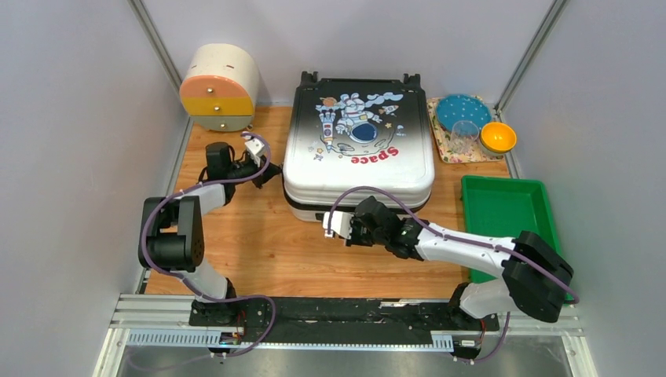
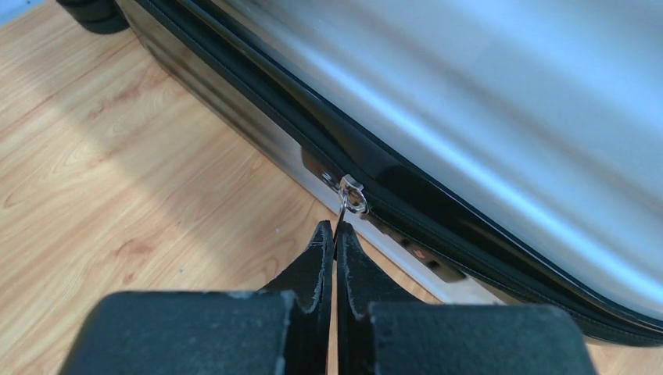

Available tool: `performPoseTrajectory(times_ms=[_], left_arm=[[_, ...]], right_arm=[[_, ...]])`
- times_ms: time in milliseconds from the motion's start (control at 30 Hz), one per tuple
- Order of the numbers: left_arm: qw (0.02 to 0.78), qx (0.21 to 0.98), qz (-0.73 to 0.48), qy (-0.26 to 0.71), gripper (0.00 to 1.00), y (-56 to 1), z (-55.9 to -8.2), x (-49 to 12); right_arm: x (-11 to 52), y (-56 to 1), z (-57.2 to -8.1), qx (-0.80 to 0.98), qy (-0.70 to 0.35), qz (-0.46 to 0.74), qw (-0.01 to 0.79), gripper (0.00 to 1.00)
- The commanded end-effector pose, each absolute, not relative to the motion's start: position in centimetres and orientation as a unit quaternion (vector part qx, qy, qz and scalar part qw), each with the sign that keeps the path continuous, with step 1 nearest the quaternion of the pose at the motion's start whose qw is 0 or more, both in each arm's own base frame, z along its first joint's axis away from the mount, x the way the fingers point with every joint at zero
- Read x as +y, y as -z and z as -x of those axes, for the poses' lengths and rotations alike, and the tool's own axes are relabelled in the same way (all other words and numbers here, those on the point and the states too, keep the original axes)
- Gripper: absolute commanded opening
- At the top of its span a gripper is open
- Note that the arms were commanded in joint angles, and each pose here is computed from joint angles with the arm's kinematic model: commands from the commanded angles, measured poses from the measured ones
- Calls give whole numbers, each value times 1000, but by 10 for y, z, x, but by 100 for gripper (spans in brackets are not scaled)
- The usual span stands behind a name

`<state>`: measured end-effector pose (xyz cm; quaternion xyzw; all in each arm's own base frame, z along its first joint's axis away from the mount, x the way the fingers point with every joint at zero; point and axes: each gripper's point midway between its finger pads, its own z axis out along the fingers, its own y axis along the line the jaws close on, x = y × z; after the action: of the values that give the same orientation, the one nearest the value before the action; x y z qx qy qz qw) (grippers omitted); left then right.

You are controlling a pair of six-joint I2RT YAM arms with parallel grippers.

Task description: Open, take out, and arrange the luggage

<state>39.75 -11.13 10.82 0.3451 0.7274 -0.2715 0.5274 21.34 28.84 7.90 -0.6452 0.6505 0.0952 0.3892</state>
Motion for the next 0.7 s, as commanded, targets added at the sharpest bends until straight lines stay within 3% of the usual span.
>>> performPoseTrajectory(times_ms=[0,300,667], left_arm=[[605,688,-353,188,0,-151,-446,-90],[614,682,-354,182,0,-154,-476,-98],[623,682,-344,172,0,-155,-524,-103]], right_arm=[[185,-10,-114,679,-104,717,120,0],[162,-10,-83,635,-131,758,74,0],[143,-14,-66,587,-146,792,74,0]])
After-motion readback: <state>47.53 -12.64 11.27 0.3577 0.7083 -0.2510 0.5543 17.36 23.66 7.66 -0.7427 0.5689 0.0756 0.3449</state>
